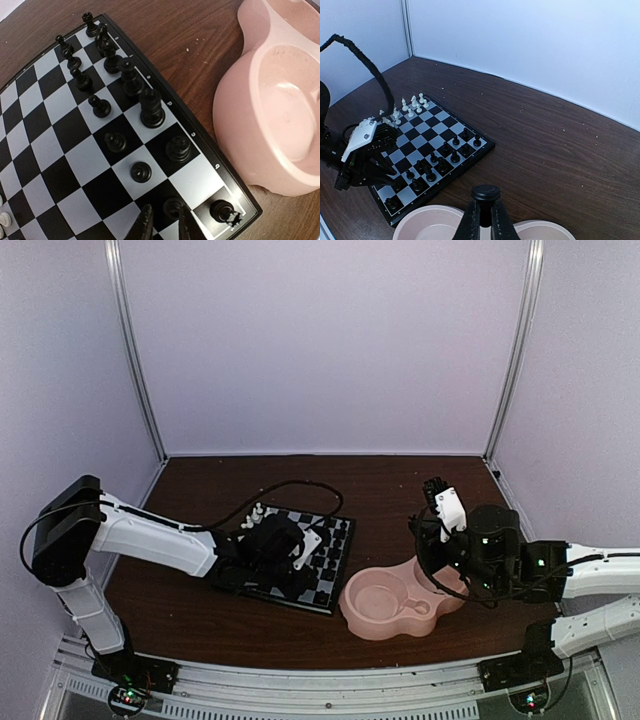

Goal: Set up the chess pieces on the board
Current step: Place the pawn at g7.

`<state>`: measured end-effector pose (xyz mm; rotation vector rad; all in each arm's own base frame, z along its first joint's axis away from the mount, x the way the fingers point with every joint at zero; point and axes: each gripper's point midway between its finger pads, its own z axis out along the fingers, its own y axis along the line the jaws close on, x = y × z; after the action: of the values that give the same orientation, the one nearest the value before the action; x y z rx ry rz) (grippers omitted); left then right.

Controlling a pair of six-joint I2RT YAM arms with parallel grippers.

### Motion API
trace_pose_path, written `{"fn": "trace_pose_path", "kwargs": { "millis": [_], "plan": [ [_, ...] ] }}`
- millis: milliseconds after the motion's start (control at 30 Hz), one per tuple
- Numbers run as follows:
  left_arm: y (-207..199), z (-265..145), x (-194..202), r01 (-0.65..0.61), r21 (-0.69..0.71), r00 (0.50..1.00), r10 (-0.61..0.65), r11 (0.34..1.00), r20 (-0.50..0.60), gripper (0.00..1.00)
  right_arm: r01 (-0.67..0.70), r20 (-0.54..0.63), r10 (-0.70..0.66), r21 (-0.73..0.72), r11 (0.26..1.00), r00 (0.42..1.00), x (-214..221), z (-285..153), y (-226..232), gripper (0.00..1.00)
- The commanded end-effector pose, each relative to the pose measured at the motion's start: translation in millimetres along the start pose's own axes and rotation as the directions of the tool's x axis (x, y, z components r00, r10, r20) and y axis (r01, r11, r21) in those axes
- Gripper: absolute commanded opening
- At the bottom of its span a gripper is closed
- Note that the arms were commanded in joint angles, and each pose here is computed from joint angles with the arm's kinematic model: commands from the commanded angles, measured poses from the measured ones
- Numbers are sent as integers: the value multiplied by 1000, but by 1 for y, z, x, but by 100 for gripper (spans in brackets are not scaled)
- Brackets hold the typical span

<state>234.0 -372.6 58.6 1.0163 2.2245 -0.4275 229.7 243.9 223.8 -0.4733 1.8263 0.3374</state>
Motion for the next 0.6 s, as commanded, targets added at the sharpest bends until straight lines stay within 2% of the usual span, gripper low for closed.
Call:
{"fn": "trace_pose_path", "kwargs": {
  "millis": [0,100,267,467,567],
  "plan": [
    [-2,3,-5,-12,-10,1000,12,1000,2,17,-9,-3,9,3,1000,1000,1,0,-1,0],
    [-1,4,-5,-13,-11,1000,13,1000,1,16,-9,-2,9,2,1000,1000,1,-1,-1,0],
    [-3,5,-4,-10,-8,1000,10,1000,-2,23,-10,-3,10,1,1000,1000,1,0,-1,0],
    [-2,4,-4,-10,-13,1000,10,1000,-9,23,-8,-4,8,-1,1000,1000,2,0,-1,0],
    [-3,-1,-8,-8,-9,1000,8,1000,6,27,-7,-8,7,-12,1000,1000,1,1,2,0]
  ]
}}
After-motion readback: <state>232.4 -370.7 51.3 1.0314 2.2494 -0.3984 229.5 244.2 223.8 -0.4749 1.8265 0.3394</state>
